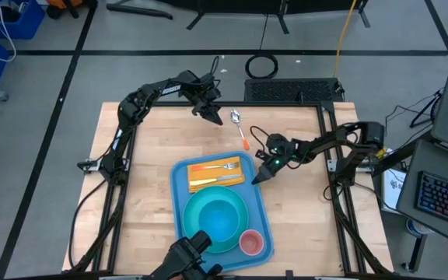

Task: Set up tray
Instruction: Adjust the blue serving tray

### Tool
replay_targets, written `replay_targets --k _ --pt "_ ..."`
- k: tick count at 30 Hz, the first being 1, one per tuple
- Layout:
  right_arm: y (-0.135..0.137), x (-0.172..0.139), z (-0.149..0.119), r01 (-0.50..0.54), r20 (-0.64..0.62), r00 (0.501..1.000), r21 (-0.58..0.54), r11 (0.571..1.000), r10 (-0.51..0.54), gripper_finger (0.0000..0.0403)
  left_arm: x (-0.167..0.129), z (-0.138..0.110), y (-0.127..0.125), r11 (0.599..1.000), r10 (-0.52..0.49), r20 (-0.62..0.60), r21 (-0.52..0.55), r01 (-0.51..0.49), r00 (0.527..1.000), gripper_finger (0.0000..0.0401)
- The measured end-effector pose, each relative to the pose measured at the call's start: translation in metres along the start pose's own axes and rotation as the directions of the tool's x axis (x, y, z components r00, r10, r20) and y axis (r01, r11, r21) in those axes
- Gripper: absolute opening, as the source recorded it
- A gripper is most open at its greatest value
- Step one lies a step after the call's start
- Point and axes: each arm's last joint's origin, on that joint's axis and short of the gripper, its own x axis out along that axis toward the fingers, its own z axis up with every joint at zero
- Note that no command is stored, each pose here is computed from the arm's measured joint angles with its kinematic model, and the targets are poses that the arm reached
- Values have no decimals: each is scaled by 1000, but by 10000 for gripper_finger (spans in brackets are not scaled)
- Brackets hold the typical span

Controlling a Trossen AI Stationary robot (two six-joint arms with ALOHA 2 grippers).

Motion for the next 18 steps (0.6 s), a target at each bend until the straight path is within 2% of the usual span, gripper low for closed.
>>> replay_targets --k 5,9,18 --pt "1 3 5 -63 24 998 -27 998 64 1 0 0 0 1000 0 0 -7 0 1000 27" --pt "1 4 6 -72 31 997 -38 997 73 1 0 0 0 1000 0 0 -7 0 1000 32" --pt "6 -18 19 -81 135 986 -134 988 100 1 0 0 0 1000 0 0 -7 0 1000 9"
